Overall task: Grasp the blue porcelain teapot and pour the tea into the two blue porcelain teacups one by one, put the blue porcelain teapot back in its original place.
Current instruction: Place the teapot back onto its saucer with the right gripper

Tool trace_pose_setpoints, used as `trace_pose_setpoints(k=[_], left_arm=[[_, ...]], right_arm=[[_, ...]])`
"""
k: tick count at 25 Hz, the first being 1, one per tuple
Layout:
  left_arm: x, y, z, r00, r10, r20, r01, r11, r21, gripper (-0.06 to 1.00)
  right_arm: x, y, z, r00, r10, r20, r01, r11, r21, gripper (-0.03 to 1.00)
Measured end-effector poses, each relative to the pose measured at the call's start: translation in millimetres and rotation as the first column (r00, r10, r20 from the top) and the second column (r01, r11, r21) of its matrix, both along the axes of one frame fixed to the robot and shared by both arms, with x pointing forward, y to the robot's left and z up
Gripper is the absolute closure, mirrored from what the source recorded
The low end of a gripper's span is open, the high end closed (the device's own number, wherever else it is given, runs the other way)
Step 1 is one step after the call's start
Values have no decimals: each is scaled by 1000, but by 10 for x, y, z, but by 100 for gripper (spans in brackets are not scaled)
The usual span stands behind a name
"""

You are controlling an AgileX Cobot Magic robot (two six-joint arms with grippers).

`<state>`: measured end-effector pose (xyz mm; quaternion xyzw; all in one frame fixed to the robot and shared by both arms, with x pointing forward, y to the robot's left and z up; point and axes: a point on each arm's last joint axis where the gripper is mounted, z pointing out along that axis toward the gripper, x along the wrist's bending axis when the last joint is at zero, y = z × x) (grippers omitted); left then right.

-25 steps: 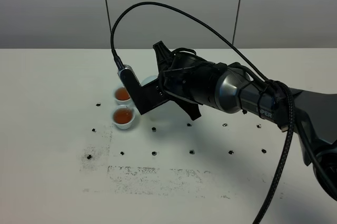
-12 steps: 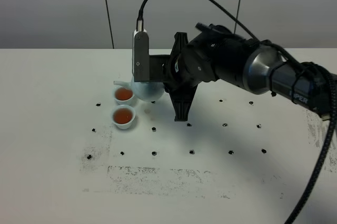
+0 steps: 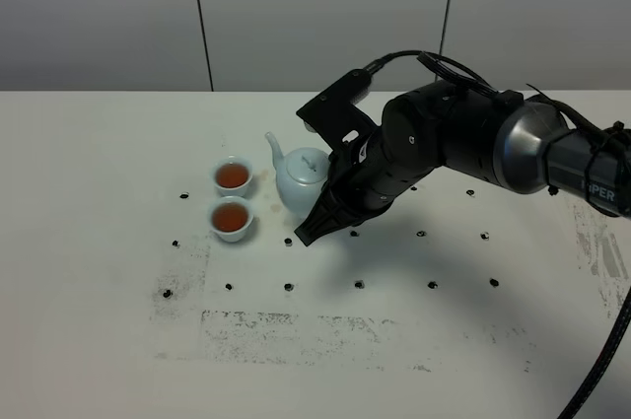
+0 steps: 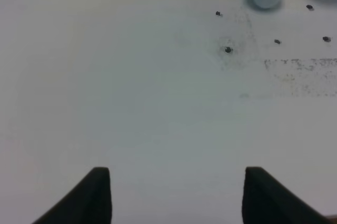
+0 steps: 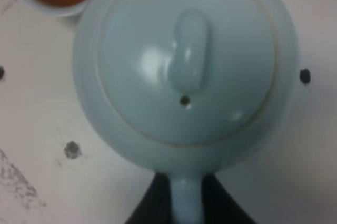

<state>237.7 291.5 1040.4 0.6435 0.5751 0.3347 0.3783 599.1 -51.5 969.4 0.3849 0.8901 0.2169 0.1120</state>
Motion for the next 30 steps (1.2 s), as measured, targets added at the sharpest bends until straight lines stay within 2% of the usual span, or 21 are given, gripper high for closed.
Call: trace_pose_setpoints(k=[4, 11, 18, 30], left_arm=[[0, 0, 0, 1000, 0, 0, 0, 1000, 0, 43], [0, 0, 0, 1000, 0, 0, 0, 1000, 0, 43], [0, 0, 0, 1000, -1, 0, 1, 1000, 1, 43], [0, 0, 0, 1000, -1, 0, 1, 1000, 1, 43]], right_arm=[[-23, 9, -65, 996, -89, -31, 91, 994, 64, 93], [-63, 84, -128, 995, -101, -11, 102, 990, 102, 93], [-42, 98, -383, 992, -112, -55, 116, 991, 71, 93], [-44, 94, -371, 993, -109, -51, 113, 991, 69, 93]])
